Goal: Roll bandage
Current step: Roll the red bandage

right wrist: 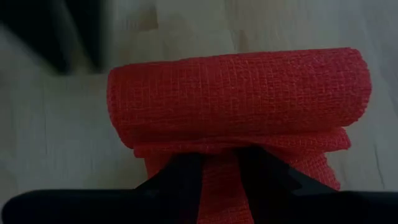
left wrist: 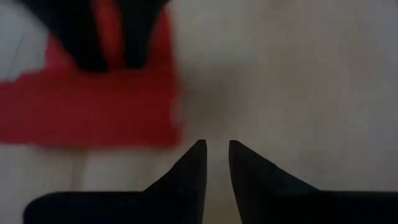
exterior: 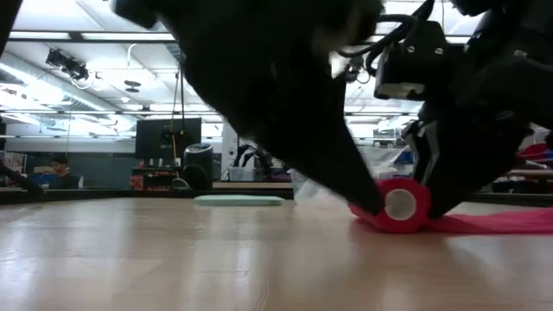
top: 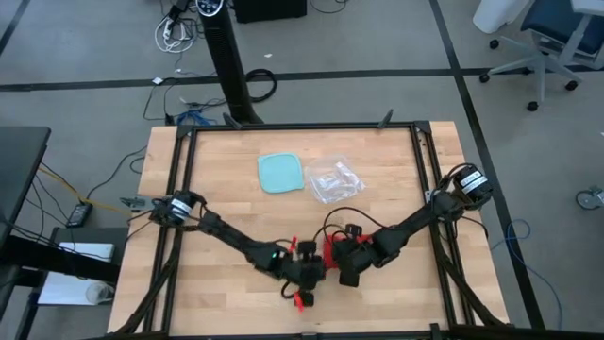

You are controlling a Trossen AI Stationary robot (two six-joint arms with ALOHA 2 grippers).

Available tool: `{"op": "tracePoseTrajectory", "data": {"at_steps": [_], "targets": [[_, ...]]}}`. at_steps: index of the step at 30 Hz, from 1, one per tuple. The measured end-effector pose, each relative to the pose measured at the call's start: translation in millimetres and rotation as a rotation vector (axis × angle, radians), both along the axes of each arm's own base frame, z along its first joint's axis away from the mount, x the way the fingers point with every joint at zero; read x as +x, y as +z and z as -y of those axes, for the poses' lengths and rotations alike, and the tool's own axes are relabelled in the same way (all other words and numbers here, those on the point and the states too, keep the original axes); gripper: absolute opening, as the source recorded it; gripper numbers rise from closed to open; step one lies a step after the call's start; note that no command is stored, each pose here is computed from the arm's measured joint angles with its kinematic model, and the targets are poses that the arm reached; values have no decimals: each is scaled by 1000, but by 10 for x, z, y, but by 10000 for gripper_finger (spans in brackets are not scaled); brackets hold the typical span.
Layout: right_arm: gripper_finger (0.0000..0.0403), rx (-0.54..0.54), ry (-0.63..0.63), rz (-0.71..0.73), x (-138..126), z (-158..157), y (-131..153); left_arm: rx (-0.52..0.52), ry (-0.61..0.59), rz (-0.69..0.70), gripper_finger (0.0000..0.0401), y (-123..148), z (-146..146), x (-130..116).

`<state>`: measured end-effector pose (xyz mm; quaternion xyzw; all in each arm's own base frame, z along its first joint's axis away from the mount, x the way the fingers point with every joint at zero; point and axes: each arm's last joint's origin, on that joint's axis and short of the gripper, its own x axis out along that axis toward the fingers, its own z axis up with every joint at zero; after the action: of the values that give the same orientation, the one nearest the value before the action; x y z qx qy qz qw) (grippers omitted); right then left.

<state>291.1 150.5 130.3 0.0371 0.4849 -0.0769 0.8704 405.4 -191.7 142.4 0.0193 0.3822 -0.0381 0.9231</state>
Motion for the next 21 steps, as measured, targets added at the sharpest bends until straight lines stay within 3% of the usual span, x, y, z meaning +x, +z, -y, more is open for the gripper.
{"op": "tracePoseTrajectory", "data": {"at_steps": [5, 9, 16, 21], "targets": [[109, -2, 46, 33, 57, 19, 19, -15, -47, 110, 72, 153, 372, -151], [109, 13, 68, 58, 147, 114, 39, 11, -12, 197, 72, 368, 588, -326], [106, 46, 114, 128, 338, 352, 92, 73, 103, 153, 72, 433, 741, -633], [105, 70, 126, 159, 436, 533, 119, 107, 83, 157, 72, 443, 844, -749]]}}
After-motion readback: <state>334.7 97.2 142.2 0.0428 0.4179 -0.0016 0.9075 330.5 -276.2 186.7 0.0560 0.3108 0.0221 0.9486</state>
